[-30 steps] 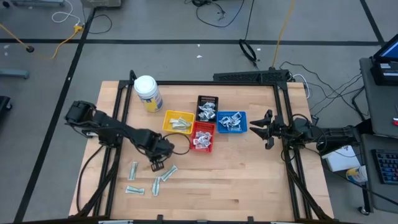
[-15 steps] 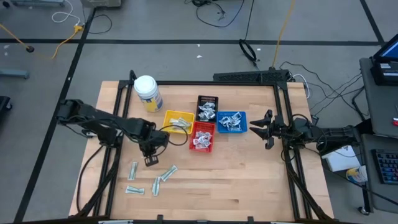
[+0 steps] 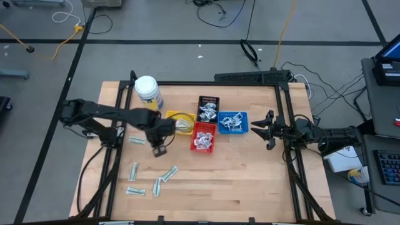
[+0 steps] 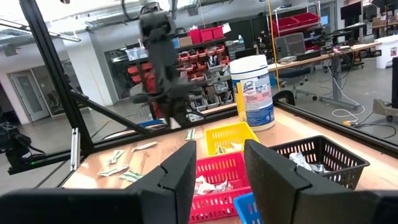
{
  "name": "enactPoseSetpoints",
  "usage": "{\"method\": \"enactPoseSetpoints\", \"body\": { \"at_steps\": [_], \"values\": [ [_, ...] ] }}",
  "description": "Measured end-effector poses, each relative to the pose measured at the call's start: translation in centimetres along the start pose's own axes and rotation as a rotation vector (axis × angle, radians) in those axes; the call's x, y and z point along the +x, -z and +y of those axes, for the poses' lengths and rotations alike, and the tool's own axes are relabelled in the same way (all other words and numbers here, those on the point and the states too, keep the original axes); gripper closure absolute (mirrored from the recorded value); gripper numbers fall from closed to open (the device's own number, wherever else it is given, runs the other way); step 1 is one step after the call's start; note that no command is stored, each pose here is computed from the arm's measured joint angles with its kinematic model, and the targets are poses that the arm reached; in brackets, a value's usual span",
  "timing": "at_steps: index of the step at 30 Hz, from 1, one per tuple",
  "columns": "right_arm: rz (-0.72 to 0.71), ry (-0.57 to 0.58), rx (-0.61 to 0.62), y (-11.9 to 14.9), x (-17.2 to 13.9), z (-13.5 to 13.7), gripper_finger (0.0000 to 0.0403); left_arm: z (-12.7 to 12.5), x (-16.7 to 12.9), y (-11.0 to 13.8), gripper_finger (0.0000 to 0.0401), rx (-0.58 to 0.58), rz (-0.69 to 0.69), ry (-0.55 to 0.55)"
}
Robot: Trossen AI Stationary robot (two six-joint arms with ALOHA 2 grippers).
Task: Pick & Place First Aid Supplies
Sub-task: Put the bandage pack into the yellow bin
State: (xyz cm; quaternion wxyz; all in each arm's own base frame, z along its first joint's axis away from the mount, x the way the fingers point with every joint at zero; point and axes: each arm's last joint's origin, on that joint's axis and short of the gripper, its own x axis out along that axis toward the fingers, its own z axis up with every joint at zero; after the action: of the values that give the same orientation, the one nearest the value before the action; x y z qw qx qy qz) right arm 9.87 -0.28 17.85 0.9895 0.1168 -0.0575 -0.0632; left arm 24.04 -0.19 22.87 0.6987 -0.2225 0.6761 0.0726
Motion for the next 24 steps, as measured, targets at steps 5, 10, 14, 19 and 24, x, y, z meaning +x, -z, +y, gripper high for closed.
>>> {"method": "enactPoseSetpoints", "body": {
  "at_steps": [5,10,14,19,24],
  "values": [
    [0.0,0.0,0.0,0.0,0.0,0.0,0.0273,2.2,-0.4,-3.1,0.0398,-0.048,-0.008,-0.001],
    [0.0,0.0,0.0,0.0,0.0,0.0,0.0273,4.3,-0.7,-6.3,0.0398,-0.06,0.002,-0.005],
    [0.0,0.0,0.0,0.0,0.0,0.0,0.0273,5.6,-1.1,-8.8,0.0399,-0.059,0.018,-0.008],
    [0.0,0.0,0.0,0.0,0.0,0.0,0.0273,6.9,-1.8,-11.1,0.0399,-0.069,0.014,-0.008],
    [0.0,0.0,0.0,0.0,0.0,0.0,0.0273,7.4,-2.4,-11.9,0.0399,-0.06,-0.005,-0.019]
  ]
}}
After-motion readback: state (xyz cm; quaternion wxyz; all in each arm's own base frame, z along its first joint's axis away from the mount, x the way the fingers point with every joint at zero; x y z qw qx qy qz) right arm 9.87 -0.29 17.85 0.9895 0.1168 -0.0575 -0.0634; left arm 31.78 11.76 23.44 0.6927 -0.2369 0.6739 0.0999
